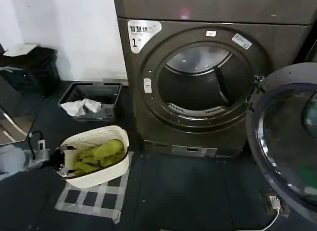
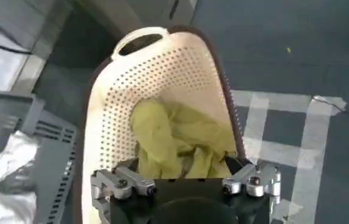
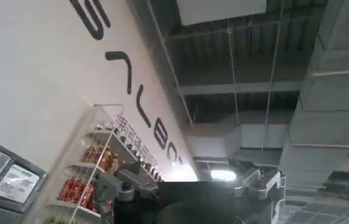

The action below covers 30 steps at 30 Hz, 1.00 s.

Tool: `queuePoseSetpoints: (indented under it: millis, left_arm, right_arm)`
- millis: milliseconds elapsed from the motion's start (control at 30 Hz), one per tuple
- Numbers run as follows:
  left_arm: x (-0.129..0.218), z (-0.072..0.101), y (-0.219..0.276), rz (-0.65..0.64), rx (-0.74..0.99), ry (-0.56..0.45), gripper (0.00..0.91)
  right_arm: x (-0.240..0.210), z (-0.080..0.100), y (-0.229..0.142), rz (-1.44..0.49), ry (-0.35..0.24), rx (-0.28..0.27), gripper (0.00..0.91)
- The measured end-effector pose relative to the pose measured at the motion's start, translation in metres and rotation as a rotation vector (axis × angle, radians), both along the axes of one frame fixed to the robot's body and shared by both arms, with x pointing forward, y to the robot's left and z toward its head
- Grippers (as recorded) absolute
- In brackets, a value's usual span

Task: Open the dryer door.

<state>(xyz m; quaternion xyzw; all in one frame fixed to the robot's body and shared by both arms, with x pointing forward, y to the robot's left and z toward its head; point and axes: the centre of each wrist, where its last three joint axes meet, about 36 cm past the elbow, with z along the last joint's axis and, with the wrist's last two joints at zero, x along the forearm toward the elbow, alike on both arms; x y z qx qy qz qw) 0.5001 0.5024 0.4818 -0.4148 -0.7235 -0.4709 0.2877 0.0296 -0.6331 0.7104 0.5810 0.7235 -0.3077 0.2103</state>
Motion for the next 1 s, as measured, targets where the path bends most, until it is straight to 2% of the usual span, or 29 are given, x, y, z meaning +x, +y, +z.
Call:
queuePoseSetpoints:
  millis: [333,1000]
  left_arm:
    - [0.003,0.000,0.022,0.029,0.044,0.003,0.907]
    - [0.000,0.002,0.030,0.050,0.063,0.013,0.907]
  right_arm:
    - [-0.001,0.001,-0.002,-0.002,0.000,0.000,0.907]
    - [0.002,-0.005,-0.001,0.002,0.006,0.002,0.907]
